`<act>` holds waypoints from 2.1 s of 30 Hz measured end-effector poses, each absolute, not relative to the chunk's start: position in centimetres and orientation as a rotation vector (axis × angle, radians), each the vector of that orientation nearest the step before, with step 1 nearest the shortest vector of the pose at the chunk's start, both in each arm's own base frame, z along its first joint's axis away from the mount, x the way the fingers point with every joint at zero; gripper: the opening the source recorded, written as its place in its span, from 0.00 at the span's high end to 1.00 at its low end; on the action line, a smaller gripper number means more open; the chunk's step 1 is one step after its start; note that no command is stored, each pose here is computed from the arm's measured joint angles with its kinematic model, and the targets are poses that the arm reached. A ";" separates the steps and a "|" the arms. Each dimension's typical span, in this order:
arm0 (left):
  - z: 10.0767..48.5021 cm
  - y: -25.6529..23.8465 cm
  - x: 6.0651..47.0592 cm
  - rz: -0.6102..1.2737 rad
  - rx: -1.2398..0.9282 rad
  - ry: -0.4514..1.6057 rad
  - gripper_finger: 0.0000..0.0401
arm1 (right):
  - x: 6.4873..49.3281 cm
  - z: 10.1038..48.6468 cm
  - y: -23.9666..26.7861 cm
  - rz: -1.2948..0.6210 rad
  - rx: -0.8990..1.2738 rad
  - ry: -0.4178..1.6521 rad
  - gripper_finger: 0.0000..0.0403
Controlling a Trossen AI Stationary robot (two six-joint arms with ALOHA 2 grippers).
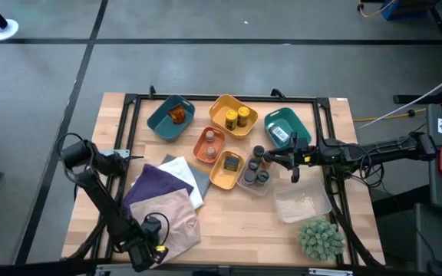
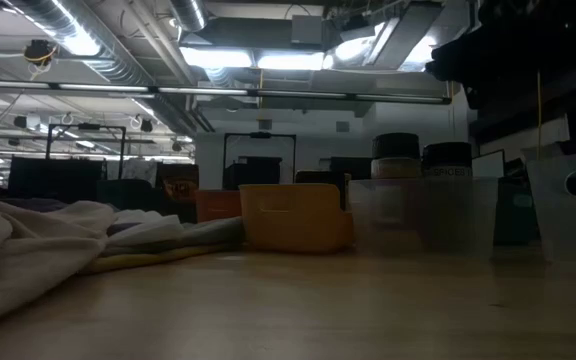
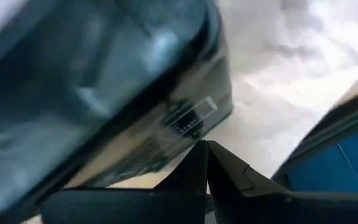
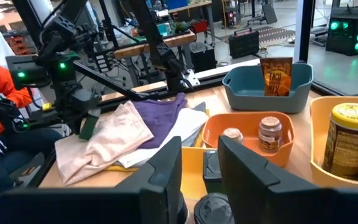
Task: Sort spices by type
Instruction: Put the black seasoning can into the small yellow bin
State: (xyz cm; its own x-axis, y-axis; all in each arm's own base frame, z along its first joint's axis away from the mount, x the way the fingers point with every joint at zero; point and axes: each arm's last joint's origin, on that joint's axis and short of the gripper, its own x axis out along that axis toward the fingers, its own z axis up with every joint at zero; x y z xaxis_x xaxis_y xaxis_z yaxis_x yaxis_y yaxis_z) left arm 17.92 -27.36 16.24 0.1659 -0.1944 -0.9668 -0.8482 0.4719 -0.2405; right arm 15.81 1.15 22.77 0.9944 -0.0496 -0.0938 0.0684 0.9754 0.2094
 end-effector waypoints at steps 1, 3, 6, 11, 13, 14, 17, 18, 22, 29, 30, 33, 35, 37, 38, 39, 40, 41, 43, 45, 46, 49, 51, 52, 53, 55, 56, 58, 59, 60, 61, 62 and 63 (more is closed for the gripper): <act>16.0 -27.5 18.0 0.603 -1.012 1.356 0.99 | 15.8 22.7 1.1 -0.060 0.213 0.092 0.74; 15.2 -27.6 18.0 0.623 -0.995 1.360 1.00 | 15.8 22.7 1.1 -0.060 0.213 0.093 0.74; 14.8 -27.7 18.1 0.630 -0.988 1.360 0.99 | 15.8 22.7 1.1 -0.060 0.213 0.093 0.74; 14.5 -27.7 18.1 0.631 -0.975 1.359 1.00 | 15.8 22.7 1.1 -0.061 0.213 0.092 0.74; 14.4 -27.7 18.0 0.635 -0.971 1.360 0.99 | 15.8 22.7 1.1 -0.061 0.213 0.092 0.74; 14.4 -27.7 18.0 0.637 -0.973 1.359 0.99 | 15.8 22.7 1.1 -0.061 0.213 0.092 0.74; 14.7 -27.9 18.2 0.595 -0.986 1.349 1.00 | 15.8 22.7 1.1 -0.060 0.213 0.093 0.74; 15.1 -28.0 18.3 0.570 -0.985 1.339 1.00 | 15.8 22.7 1.1 -0.060 0.213 0.093 0.74; 17.5 -28.2 18.7 0.535 -0.965 1.258 1.00 | 15.8 22.7 1.1 -0.061 0.213 0.092 0.74; 19.6 -27.6 17.7 0.711 -0.849 1.238 1.00 | 15.8 22.7 1.1 -0.060 0.213 0.093 0.74; 19.6 -27.6 17.5 0.725 -0.844 1.238 1.00 | 15.8 22.7 1.1 -0.061 0.213 0.093 0.74; 19.6 -27.8 17.1 0.734 -0.852 1.237 1.00 | 15.8 22.7 1.1 -0.061 0.213 0.100 0.74; 19.5 -27.9 16.8 0.755 -0.851 1.235 1.00 | 15.8 22.7 1.1 -0.061 0.212 0.100 0.74; 19.2 -28.2 16.6 0.767 -0.854 1.233 1.00 | 15.8 22.6 1.1 -0.062 0.212 0.105 0.74; 19.0 -28.3 16.5 0.777 -0.855 1.232 1.00 | 15.8 22.6 1.1 -0.062 0.211 0.108 0.74; 18.7 -28.4 16.4 0.787 -0.854 1.231 1.00 | 15.8 22.6 1.1 -0.062 0.211 0.110 0.74; 18.5 -28.5 16.3 0.796 -0.853 1.230 1.00 | 15.8 22.5 1.1 -0.063 0.210 0.116 0.74; 18.2 -28.6 16.3 0.806 -0.852 1.228 1.00 | 15.8 22.5 1.1 -0.063 0.210 0.118 0.74; 17.9 -28.8 16.1 0.814 -0.845 1.227 1.00 | 15.8 22.5 1.1 -0.064 0.210 0.120 0.74; 17.8 -28.8 16.1 0.821 -0.846 1.225 1.00 | 15.8 22.5 1.1 -0.063 0.210 0.119 0.74; 17.7 -28.8 16.1 0.824 -0.846 1.226 1.00 | 15.8 22.5 1.2 -0.063 0.210 0.119 0.74; 17.6 -28.9 16.2 0.824 -0.846 1.231 1.00 | 15.8 22.5 1.1 -0.063 0.210 0.119 0.74; 17.5 -29.0 16.2 0.823 -0.849 1.236 1.00 | 15.8 22.5 1.2 -0.063 0.210 0.120 0.74; 17.5 -29.0 16.2 0.827 -0.849 1.235 1.00 | 15.8 22.5 1.1 -0.064 0.210 0.120 0.74; 17.5 -29.0 16.2 0.832 -0.853 1.233 1.00 | 15.8 22.5 1.1 -0.064 0.210 0.120 0.74; 17.5 -29.1 16.2 0.833 -0.861 1.232 1.00 | 15.8 22.5 1.1 -0.064 0.210 0.120 0.74; 17.5 -29.1 16.1 0.830 -0.861 1.233 1.00 | 15.8 22.5 1.1 -0.064 0.210 0.120 0.74; 17.4 -29.2 16.1 0.836 -0.871 1.229 1.00 | 15.8 22.5 1.1 -0.064 0.210 0.121 0.74; 17.4 -29.2 16.0 0.841 -0.874 1.227 1.00 | 15.8 22.5 1.1 -0.064 0.210 0.121 0.74; 17.3 -29.3 15.9 0.844 -0.875 1.226 1.00 | 15.8 22.5 1.1 -0.064 0.210 0.121 0.74; 17.2 -29.3 15.9 0.852 -0.873 1.225 1.00 | 15.8 22.5 1.1 -0.064 0.210 0.121 0.74; 17.0 -29.3 15.8 0.858 -0.867 1.225 1.00 | 15.8 22.5 1.1 -0.064 0.210 0.123 0.74; 16.8 -29.4 15.7 0.864 -0.865 1.224 1.00 | 15.8 22.4 1.2 -0.064 0.209 0.126 0.74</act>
